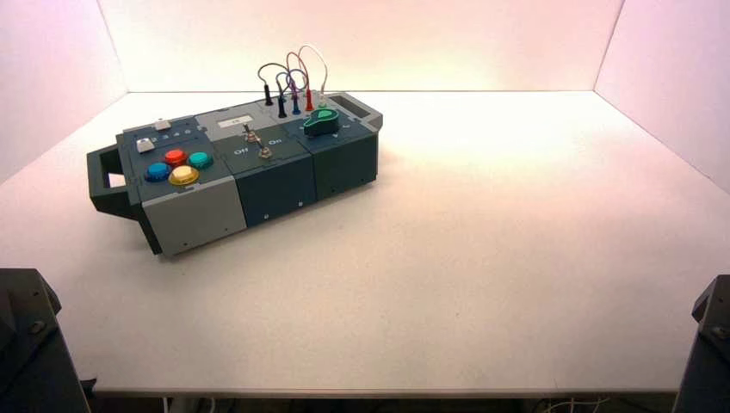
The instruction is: Move the top slider to position 4.
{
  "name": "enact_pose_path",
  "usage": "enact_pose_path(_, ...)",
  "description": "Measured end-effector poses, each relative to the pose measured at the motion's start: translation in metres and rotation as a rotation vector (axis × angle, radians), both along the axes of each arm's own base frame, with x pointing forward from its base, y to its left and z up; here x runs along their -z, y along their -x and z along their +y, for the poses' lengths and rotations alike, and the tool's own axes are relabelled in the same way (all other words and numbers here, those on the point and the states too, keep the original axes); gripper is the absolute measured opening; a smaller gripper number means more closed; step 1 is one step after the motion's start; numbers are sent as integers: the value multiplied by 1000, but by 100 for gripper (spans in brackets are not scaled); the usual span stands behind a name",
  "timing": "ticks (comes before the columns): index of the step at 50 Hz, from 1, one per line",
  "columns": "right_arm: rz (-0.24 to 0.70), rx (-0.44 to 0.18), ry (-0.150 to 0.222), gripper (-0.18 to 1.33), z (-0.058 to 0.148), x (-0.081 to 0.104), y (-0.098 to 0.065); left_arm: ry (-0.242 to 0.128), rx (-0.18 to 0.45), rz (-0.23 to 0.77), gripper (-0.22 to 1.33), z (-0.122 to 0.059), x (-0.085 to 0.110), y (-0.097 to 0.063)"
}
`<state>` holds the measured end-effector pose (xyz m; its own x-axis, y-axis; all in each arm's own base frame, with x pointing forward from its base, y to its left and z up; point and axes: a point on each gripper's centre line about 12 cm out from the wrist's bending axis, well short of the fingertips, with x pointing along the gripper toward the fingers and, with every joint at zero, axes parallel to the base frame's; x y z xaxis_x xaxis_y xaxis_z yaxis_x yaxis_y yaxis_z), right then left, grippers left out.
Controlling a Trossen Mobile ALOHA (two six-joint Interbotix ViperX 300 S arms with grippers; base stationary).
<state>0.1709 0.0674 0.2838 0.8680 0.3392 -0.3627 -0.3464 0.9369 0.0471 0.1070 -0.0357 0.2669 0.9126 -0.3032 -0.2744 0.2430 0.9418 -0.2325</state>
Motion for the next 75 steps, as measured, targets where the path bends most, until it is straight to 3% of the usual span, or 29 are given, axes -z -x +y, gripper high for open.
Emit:
enact_pose_path(21,52,-4,10,-14,4,9,-6,-1,1,29,-16,-1,3,-3)
enact_pose_path(30,114,-5,29,-6,13,11,-27,-8,-2,83,-16,-1,10,-12)
enact_pose_path(37,178,-46,68,5,36,13,-60,-13,-3,126,-16,-2,15,-18)
enact_pose_path(41,241,-94,112,20,63,23,-89,-12,-4,129,-16,-2,16,-19)
enact_pose_path(46,294,-128,146,37,86,36,-112,-13,-4,128,-16,-2,15,-19)
enact_pose_path(50,353,-154,179,40,112,55,-140,-11,-4,122,-16,-2,15,-18)
enact_pose_path(60,470,-162,238,40,147,106,-192,-11,-1,101,-16,-2,11,-14)
enact_pose_path(70,560,-160,282,42,168,147,-228,-7,4,71,-16,-1,8,-8)
enact_pose_path(75,599,-160,302,54,178,168,-245,-8,2,68,-16,-1,7,-8)
